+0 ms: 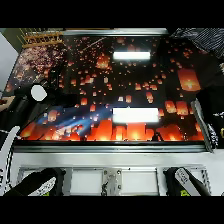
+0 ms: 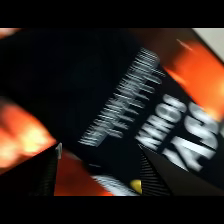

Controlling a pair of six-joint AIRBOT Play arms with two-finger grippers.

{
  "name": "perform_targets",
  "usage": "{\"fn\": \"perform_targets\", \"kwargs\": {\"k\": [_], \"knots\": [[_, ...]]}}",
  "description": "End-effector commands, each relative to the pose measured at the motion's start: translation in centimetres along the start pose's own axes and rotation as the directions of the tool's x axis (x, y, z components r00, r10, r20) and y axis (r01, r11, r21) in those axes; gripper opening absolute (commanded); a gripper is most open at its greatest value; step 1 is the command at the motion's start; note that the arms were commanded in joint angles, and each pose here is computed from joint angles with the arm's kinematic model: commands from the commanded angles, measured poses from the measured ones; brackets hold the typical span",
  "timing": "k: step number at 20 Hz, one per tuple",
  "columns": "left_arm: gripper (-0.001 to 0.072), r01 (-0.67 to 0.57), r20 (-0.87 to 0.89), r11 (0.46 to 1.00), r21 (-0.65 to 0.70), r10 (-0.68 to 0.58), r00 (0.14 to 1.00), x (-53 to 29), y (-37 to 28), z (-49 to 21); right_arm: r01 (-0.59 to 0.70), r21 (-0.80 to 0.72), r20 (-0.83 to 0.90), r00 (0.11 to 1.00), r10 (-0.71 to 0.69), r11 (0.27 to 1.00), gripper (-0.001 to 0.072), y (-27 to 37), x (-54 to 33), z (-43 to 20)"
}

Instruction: Fold the clothes and pants, and hang the long-sleeved shirts on hangers.

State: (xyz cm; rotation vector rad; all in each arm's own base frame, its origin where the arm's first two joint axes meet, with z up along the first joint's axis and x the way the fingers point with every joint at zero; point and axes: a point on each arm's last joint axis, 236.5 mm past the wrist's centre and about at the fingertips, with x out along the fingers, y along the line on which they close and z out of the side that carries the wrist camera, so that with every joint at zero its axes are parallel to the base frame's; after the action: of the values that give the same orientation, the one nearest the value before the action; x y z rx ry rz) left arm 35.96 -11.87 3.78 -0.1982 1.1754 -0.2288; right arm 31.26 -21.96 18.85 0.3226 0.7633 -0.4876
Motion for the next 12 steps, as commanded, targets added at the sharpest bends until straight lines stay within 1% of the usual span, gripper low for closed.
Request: {"fn": "perform_targets", "kwargs": {"k": [1,3,4,5,6,7,8,10,12], "knots": [[0.0007,0.001,-0.001,1.000,-0.001,-0.001,1.000,0.0,0.0,0.0,-0.374,-0.148,0.073,0.919,0.387,0.916,0.0530,14.3,-4.1,0.7],[0.0007,0.001,0.000,1.000,-0.001,-0.001,1.000,0.0,0.0,0.0,-0.493,-0.233,0.003,0.861,0.508,0.838,0.0528,20.4,-5.4,-1.5],[0.0007,0.001,-0.001,1.000,-0.001,-0.001,1.000,0.0,0.0,0.0,-0.538,-0.272,-0.038,0.835,0.550,0.798,0.0488,22.8,-6.0,-2.8],[0.0007,0.001,-0.001,1.000,-0.001,-0.001,1.000,0.0,0.0,0.0,-0.573,-0.300,-0.075,0.811,0.580,0.762,0.0370,24.8,-6.5,-4.0],[0.0007,0.001,-0.001,1.000,-0.001,-0.001,1.000,0.0,0.0,0.0,-0.606,-0.326,-0.116,0.788,0.605,0.726,0.0200,26.6,-7.0,-5.3],[0.0007,0.001,-0.001,1.000,-0.001,-0.001,1.000,0.0,0.0,0.0,-0.630,-0.343,-0.149,0.769,0.622,0.696,0.0056,27.9,-7.4,-6.4],[0.0007,0.001,-0.001,1.000,-0.001,-0.001,1.000,0.0,0.0,0.0,-0.652,-0.358,-0.179,0.751,0.636,0.669,0.0016,29.2,-7.7,-7.4],[0.0007,0.001,-0.001,1.000,-0.001,-0.001,1.000,0.0,0.0,0.0,-0.680,-0.372,-0.236,0.728,0.644,0.632,0.0017,30.5,-8.0,-9.1],[0.0007,0.001,-0.001,1.000,-0.001,-0.001,1.000,0.0,0.0,0.0,-0.695,-0.380,-0.266,0.714,0.647,0.610,0.0017,31.3,-8.3,-10.1]]}}
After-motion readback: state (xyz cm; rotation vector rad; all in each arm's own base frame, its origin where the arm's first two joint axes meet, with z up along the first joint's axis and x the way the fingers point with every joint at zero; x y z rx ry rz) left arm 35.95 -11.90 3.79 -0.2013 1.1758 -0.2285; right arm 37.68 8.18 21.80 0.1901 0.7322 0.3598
